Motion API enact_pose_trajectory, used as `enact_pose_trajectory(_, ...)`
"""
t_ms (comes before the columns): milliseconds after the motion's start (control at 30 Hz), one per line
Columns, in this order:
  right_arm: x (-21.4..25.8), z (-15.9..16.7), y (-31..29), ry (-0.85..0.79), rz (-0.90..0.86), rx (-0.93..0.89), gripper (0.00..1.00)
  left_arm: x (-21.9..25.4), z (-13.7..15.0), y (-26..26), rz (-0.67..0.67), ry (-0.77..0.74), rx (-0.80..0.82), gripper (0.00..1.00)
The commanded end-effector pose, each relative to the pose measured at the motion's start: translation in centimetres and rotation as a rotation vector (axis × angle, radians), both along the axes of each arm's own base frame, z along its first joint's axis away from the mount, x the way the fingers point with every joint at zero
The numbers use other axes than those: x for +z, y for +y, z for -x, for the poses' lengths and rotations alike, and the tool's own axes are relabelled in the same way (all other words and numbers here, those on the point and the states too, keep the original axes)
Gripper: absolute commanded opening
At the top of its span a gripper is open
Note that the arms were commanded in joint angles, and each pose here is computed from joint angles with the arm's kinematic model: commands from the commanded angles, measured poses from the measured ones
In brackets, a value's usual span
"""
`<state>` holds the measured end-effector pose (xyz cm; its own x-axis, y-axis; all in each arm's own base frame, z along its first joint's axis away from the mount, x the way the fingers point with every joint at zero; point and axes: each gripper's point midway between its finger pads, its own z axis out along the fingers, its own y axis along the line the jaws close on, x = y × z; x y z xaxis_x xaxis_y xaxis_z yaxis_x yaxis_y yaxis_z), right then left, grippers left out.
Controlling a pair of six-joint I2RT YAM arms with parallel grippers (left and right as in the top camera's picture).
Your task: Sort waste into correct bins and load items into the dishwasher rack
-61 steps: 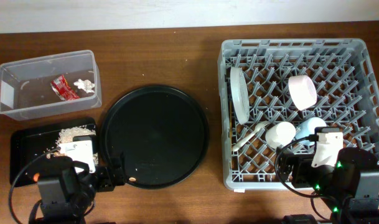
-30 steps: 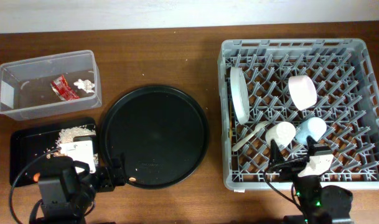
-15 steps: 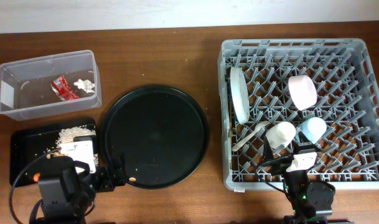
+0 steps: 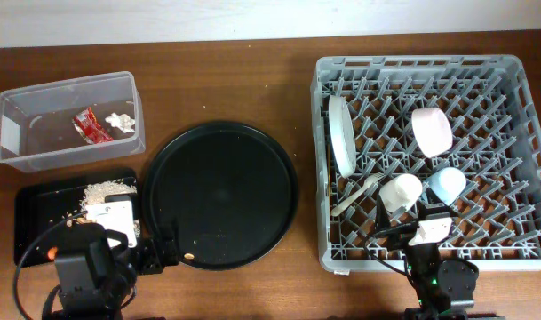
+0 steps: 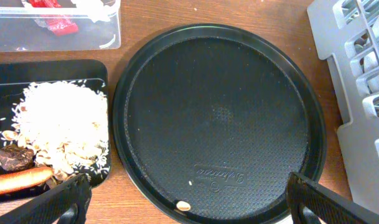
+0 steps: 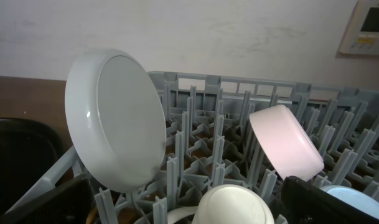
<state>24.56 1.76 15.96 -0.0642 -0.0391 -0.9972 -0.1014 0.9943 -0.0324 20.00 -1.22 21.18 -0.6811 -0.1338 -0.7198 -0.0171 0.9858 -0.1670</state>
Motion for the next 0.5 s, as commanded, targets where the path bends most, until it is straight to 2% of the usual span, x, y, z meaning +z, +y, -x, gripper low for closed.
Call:
enact_pose_trajectory(0, -0.2, 0.0, 0.1, 0.001, 0.006, 0.003, 0.99, 0.0, 0.0, 0.0, -0.01, -0.004, -0.006, 0.99)
enact_pose_trajectory(300, -0.2, 0.0, 0.1, 0.001, 0.006, 0.003, 0.99, -0.5, 0.8, 0.3, -0.02, 0.015, 0.005, 0.99)
enact_pose_trajectory(367, -0.2, 0.0, 0.1, 0.001, 0.006, 0.003, 0.99, -0.7, 0.9, 0.6, -0.037, -0.008, 0.018, 0.99)
enact_pose_trajectory(467, -0.2, 0.0, 0.1, 0.001, 0.006, 0.003, 0.99, -2.0, 0.1, 0.5, -0.058, -0.134, 0.014, 0.99)
